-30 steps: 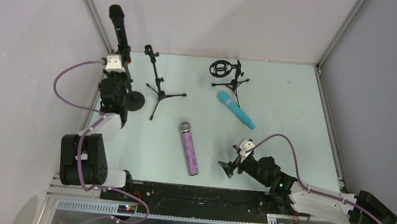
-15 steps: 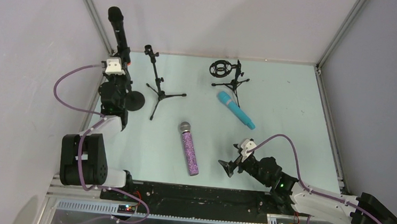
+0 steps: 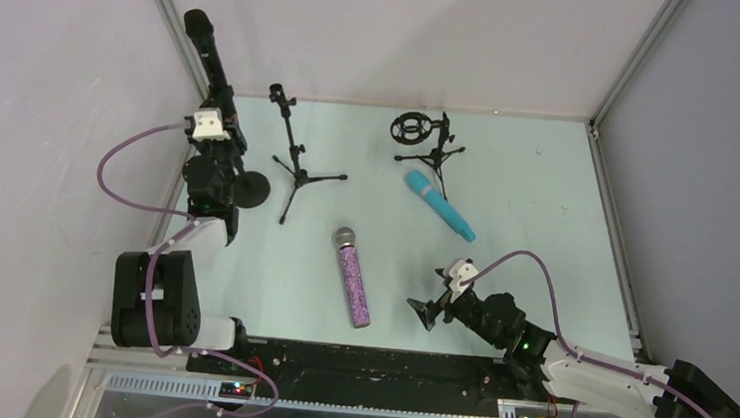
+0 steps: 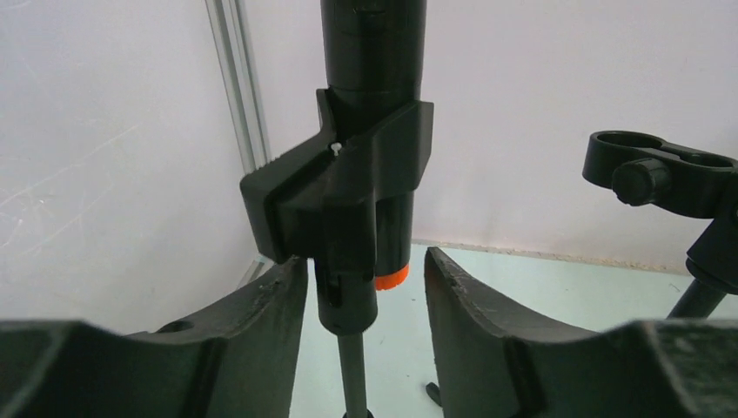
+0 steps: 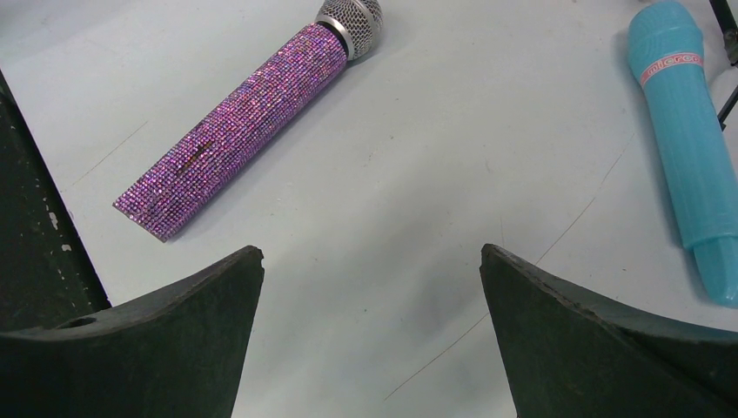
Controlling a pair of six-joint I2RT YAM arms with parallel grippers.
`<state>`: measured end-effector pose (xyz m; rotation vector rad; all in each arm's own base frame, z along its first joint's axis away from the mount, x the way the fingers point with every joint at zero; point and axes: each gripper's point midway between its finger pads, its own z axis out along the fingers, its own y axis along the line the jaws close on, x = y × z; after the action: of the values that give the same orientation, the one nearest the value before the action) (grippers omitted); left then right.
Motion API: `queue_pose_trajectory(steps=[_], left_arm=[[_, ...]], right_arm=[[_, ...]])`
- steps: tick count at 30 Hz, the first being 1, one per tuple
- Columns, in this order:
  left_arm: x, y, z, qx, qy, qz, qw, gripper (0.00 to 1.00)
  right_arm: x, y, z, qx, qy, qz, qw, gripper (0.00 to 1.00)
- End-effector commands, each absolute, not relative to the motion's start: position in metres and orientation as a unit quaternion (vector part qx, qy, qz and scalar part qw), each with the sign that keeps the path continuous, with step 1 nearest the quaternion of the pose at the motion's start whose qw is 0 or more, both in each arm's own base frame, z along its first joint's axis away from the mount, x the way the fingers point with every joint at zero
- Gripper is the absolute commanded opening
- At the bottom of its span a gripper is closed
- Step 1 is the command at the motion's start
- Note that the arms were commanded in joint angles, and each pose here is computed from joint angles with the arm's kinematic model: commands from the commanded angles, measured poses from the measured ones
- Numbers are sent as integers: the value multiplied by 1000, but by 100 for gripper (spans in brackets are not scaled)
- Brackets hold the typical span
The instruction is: Attach the microphones to the stand
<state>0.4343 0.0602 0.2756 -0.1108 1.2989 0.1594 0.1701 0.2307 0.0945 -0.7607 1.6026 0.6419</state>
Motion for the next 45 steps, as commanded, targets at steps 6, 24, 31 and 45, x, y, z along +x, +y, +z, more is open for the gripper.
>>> queue_pose_trajectory(steps=[6, 24, 31, 45], left_arm=[[422, 74, 302, -73, 569, 103, 812, 78], [389, 73, 341, -45, 562, 252, 787, 100], [370, 57, 367, -24, 540, 290, 790, 100], [332, -9, 429, 59, 450, 184, 872, 100]], right_arm=[[172, 228, 94, -324, 684, 268, 596, 99], [171, 227, 95, -327, 682, 268, 597, 99], [170, 228, 95, -327, 681, 271, 596, 100], [169, 230, 95, -329, 681, 275, 593, 100]])
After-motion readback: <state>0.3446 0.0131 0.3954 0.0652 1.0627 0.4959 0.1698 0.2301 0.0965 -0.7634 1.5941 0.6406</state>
